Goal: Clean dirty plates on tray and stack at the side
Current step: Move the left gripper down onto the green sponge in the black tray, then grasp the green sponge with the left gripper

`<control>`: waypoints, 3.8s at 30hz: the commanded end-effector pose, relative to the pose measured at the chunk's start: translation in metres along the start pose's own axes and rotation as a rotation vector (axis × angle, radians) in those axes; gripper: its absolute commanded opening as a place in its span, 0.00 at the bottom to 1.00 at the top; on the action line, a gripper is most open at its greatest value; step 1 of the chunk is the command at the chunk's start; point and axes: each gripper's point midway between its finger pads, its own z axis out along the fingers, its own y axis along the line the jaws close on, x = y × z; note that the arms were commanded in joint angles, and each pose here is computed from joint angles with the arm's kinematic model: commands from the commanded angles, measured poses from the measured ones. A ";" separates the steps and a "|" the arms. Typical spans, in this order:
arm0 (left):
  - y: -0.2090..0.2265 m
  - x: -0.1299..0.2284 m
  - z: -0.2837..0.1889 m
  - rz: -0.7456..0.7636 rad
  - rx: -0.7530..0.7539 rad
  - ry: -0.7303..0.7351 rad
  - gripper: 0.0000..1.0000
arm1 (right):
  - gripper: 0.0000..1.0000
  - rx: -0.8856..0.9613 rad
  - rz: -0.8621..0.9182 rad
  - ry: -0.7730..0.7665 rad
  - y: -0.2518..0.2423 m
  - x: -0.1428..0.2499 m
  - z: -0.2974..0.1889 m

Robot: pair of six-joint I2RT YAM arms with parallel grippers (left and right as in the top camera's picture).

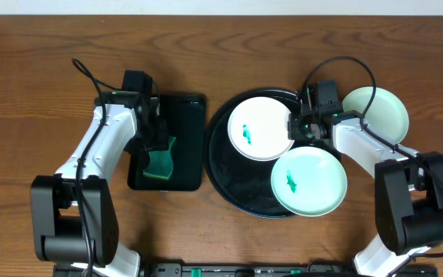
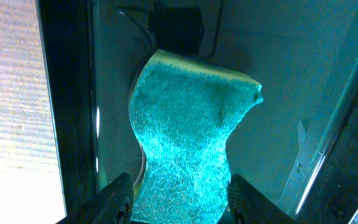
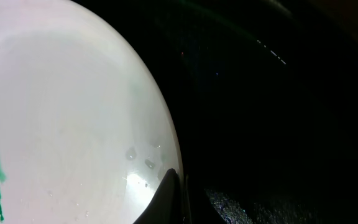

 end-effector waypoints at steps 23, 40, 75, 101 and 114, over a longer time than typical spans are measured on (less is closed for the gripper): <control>-0.015 0.011 0.017 -0.037 -0.022 0.004 0.47 | 0.03 0.009 0.008 -0.004 -0.001 -0.002 0.001; -0.004 0.012 0.043 -0.067 -0.061 -0.053 0.47 | 0.04 0.009 0.008 -0.005 -0.001 -0.002 0.001; -0.009 -0.001 0.014 0.010 -0.041 -0.132 0.49 | 0.06 0.009 0.008 -0.005 -0.001 -0.002 0.001; 0.004 0.016 0.028 0.007 -0.097 -0.095 0.37 | 0.08 0.009 0.008 -0.005 -0.001 -0.002 0.001; -0.005 0.021 0.040 0.010 -0.033 -0.095 0.42 | 0.09 0.008 0.007 -0.009 -0.001 -0.003 0.001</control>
